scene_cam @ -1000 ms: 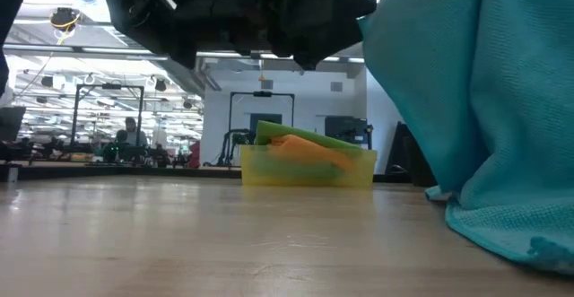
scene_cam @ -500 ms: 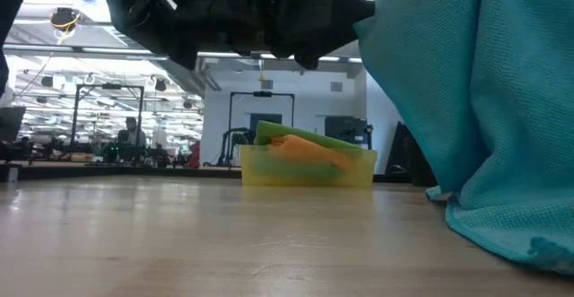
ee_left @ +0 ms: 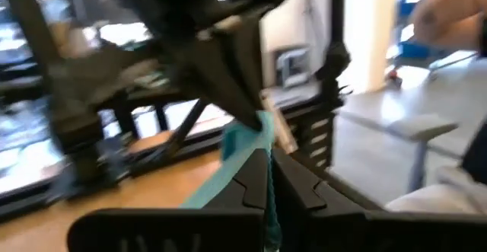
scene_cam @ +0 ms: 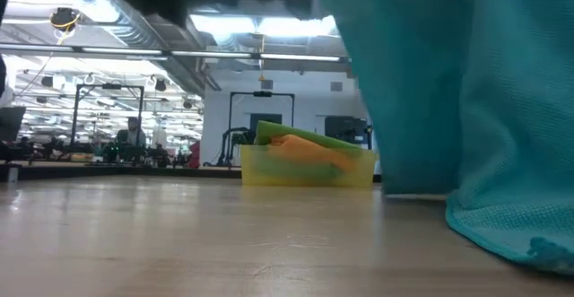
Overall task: Fold microfiber towels
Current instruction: Fold the blue microfiber towel
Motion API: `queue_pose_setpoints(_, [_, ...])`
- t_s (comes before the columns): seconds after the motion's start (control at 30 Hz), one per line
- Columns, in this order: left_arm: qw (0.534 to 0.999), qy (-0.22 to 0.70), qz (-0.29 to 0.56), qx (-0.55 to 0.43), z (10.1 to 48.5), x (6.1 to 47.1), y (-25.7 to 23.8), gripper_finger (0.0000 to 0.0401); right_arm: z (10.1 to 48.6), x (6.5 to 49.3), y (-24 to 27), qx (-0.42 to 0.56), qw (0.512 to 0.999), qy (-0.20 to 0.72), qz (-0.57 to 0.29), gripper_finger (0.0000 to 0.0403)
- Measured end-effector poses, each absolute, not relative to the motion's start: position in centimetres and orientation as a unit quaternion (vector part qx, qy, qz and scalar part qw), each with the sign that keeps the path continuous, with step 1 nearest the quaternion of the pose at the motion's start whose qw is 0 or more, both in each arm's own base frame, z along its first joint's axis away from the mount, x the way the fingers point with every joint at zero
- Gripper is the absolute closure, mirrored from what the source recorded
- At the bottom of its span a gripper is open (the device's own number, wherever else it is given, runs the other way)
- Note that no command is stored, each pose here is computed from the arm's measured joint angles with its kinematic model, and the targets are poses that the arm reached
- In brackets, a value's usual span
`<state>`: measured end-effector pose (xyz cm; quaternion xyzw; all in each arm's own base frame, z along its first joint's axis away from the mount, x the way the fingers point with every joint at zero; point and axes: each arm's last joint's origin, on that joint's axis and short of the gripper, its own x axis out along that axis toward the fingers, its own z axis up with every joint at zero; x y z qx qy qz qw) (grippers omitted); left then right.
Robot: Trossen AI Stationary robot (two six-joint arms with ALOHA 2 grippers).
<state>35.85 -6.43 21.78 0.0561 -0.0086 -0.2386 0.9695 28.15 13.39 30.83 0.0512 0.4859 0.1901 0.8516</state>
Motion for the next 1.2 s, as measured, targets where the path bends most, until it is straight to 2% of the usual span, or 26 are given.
queue_pose_setpoints(0.13, [0.980,0.044,-0.173,0.084,24.8,33.7,-5.7,0.0401,30.9,28.2,13.5,0.052,0.858,0.478,0.179,0.0386])
queue_pose_setpoints(0.3, [0.984,0.067,-0.121,0.113,28.4,30.3,-5.4,0.0401,31.2,28.6,13.4,0.039,0.874,0.454,0.166,0.0377])
queue_pose_setpoints(0.5, [0.983,0.076,-0.122,0.117,31.0,26.9,-5.6,0.0401,30.4,29.1,13.8,0.040,0.865,0.466,0.181,0.0312])
queue_pose_setpoints(0.67, [0.971,0.136,-0.149,0.126,30.6,25.2,-6.7,0.0401,28.1,30.4,14.4,0.040,0.849,0.496,0.176,0.0246])
queue_pose_setpoints(0.77, [0.957,0.198,-0.171,0.124,29.4,24.4,-7.5,0.0401,26.2,31.4,15.1,0.047,0.830,0.521,0.193,0.0225])
queue_pose_setpoints(1.07, [0.913,0.353,-0.196,0.058,26.1,23.1,-10.5,0.0401,19.0,34.4,17.3,0.080,0.766,0.580,0.265,0.0217])
queue_pose_setpoints(1.2, [0.895,0.395,-0.206,0.043,24.0,23.0,-12.3,0.0401,18.1,34.5,16.8,0.065,0.758,0.595,0.259,0.0218])
